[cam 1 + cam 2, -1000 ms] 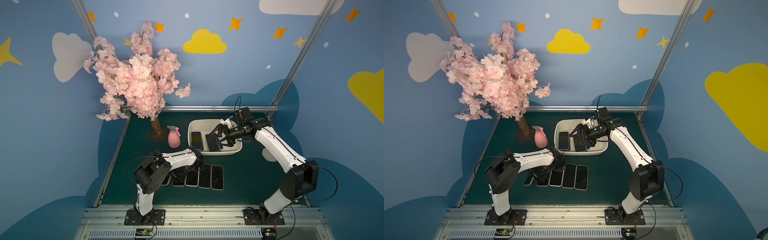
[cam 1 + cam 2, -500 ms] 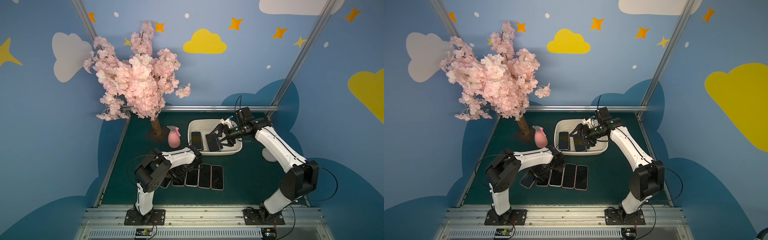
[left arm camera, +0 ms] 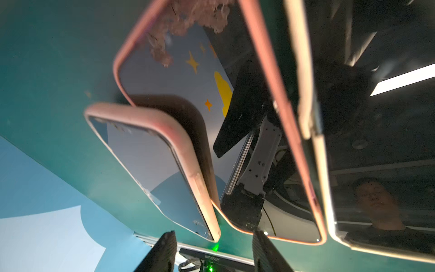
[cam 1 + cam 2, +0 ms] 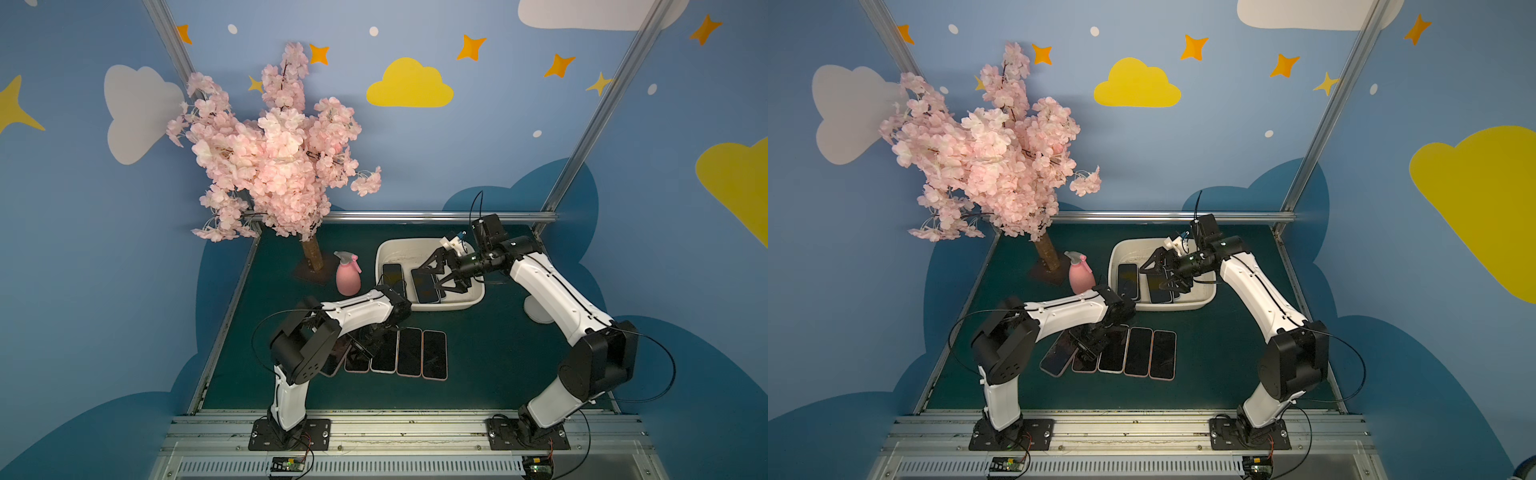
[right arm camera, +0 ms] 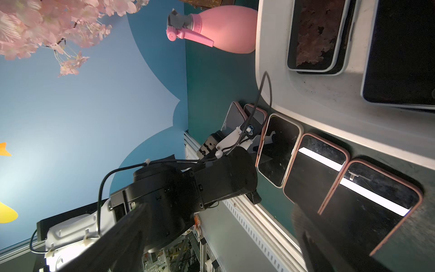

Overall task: Take the phone out of the storage box
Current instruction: Place the phone at the center of the board.

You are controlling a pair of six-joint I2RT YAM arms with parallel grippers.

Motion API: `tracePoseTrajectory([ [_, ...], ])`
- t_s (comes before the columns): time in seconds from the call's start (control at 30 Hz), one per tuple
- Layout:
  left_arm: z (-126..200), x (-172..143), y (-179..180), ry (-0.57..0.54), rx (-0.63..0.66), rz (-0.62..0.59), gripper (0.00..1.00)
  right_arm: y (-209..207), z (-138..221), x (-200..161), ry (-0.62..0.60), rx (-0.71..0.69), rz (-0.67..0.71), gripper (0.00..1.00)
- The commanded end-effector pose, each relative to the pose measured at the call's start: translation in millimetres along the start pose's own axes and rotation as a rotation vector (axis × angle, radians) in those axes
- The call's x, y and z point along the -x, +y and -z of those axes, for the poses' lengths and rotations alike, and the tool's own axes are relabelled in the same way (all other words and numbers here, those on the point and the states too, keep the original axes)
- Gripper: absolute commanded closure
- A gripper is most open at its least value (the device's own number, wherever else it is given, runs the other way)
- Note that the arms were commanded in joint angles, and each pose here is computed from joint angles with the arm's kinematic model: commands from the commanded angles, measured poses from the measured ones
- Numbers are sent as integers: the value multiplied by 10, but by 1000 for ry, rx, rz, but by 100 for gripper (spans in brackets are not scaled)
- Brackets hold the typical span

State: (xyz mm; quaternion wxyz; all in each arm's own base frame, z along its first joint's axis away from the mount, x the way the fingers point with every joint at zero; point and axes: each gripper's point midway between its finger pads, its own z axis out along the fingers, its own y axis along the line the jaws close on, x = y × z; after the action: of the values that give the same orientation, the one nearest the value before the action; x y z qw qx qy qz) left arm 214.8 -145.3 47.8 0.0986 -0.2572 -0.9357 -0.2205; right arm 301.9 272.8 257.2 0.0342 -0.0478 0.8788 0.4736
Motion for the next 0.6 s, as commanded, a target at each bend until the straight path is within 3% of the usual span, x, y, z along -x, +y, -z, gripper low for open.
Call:
tracePoseTrajectory([
  [0.0, -114, -3, 114, 52, 21, -3, 44, -2, 21, -8, -7, 0, 19, 1],
  [0.57, -338, 273, 369, 80, -4, 9, 43, -83, -47, 6, 10, -9, -2, 1],
])
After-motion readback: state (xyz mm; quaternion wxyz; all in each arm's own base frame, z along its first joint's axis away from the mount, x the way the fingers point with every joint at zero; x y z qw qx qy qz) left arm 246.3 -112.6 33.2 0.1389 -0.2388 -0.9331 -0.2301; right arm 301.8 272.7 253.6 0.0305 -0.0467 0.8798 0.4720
